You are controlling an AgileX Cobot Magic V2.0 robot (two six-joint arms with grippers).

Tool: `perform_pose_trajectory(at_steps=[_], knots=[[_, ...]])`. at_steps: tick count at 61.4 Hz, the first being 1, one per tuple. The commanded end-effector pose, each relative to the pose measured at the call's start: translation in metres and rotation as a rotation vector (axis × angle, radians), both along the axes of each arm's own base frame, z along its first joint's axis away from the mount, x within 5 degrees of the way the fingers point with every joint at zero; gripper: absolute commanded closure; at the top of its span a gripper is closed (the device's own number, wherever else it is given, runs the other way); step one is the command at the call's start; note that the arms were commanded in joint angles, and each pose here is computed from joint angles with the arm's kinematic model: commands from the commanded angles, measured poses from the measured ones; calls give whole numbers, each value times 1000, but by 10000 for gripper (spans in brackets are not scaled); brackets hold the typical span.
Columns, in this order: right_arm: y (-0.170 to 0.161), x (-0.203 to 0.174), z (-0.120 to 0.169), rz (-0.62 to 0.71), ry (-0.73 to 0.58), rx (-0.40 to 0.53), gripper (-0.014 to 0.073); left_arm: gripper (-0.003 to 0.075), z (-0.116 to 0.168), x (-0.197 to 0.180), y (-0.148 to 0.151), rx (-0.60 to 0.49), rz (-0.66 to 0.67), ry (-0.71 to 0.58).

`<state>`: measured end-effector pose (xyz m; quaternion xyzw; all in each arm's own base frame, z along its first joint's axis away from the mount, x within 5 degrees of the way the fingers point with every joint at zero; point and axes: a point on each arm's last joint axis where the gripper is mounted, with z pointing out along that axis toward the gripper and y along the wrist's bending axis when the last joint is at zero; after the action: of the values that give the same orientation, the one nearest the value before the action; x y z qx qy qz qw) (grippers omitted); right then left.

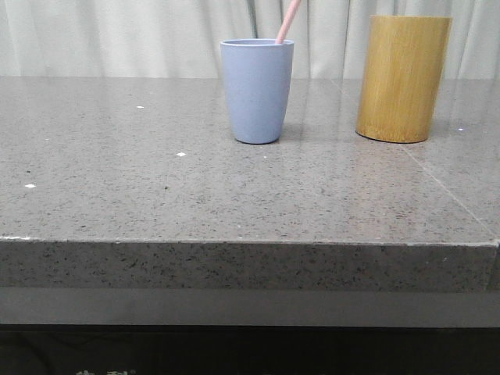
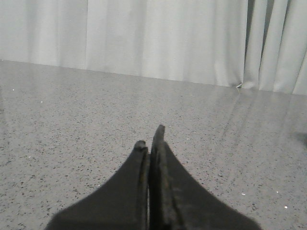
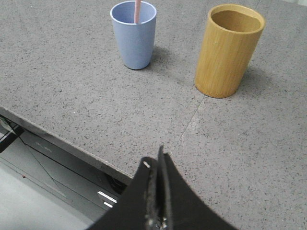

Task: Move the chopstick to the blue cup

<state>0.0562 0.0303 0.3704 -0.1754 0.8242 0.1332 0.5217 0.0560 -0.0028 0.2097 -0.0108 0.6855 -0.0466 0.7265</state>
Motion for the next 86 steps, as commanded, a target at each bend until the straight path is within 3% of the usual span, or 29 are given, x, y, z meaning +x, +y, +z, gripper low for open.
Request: perform_pose_trajectory(at_steps=[1,45,53,68,75,86], knots=[[0,3,12,-15,-84,32,713,739,5,-2,1,-16,3,-99],[0,3,12,-15,-84,32,713,739,5,-2,1,-16,3,-99],[-6,3,5,-79,-156,24,713,739,5,-2,1,-16,3,-99],[-23,1,-66,-337,-392,69,712,739,5,-2,1,-16,3,-99],[-27,0,-109,-391,-464,77,712,739,5,-2,1,-16,3,-99],[-28,-2,-150,-409,-527,110,712,739,5,-2,1,-16,3,-99]])
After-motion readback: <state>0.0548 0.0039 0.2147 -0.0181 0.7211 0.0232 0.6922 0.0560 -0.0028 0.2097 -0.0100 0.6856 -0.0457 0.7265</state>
